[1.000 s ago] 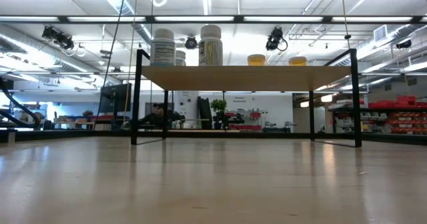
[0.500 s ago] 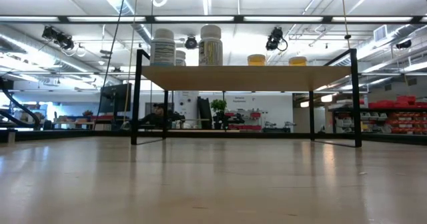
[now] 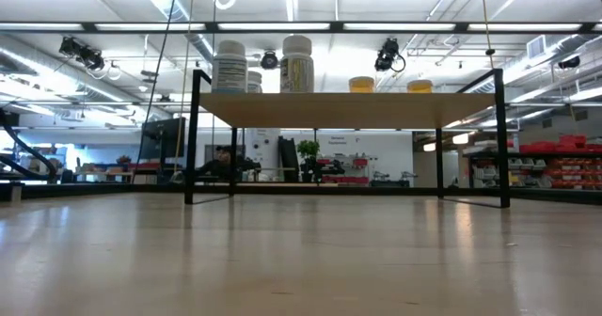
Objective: Pick and place medicine bottles onto shelf by color
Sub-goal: Put the orange pill bottle on the shelf
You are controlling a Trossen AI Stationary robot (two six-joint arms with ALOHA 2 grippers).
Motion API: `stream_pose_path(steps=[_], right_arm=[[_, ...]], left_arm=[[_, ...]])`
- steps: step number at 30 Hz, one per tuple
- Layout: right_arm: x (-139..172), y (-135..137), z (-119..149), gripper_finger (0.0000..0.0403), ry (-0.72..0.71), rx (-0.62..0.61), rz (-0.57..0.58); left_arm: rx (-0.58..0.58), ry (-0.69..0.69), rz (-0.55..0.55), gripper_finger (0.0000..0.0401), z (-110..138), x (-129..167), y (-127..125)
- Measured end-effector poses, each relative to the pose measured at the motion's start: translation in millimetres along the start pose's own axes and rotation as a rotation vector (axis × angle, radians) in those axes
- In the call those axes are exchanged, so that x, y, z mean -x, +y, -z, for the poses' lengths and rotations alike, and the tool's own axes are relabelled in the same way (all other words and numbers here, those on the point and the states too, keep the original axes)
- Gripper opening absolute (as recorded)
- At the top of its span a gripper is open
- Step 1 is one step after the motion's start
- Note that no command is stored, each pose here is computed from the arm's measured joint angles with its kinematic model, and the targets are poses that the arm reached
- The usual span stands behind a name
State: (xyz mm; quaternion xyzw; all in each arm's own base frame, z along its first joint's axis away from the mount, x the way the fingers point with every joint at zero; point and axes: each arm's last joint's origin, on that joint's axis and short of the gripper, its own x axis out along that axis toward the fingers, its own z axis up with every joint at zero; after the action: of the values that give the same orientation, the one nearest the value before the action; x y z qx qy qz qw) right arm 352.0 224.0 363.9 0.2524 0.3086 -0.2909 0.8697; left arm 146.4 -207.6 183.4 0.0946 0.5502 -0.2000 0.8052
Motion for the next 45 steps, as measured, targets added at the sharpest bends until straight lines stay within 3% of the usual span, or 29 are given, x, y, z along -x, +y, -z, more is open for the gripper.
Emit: stream_pose_path(steps=[6,19,29,39,45], right_arm=[[0.0,0.2,-0.1,0.0267,-0.001,-0.003,-0.002],[-0.1,0.3,0.1,0.0267,0.000,-0.001,-0.001],[-0.3,0.2,-0.2,0.0267,-0.001,-0.001,-0.001],[9.3,3.7,11.6,0.0267,0.041,0.012,-0.033],[15.0,5.3,18.0,0.0267,0.047,0.035,-0.047]], left_arm=[[0.018,0.009,-0.005,0.0278,0.1,-3.3,-0.4],[0.028,-0.039,0.022,0.0224,-4.7,-3.2,-2.9],[0.078,-0.042,0.000,0.0231,-11.3,-4.5,9.6],[0.217,-0.159,-0.008,0.0224,-54.3,15.7,35.6],[0.192,-0.262,-0.031,0.0223,-89.2,43.1,57.7]])
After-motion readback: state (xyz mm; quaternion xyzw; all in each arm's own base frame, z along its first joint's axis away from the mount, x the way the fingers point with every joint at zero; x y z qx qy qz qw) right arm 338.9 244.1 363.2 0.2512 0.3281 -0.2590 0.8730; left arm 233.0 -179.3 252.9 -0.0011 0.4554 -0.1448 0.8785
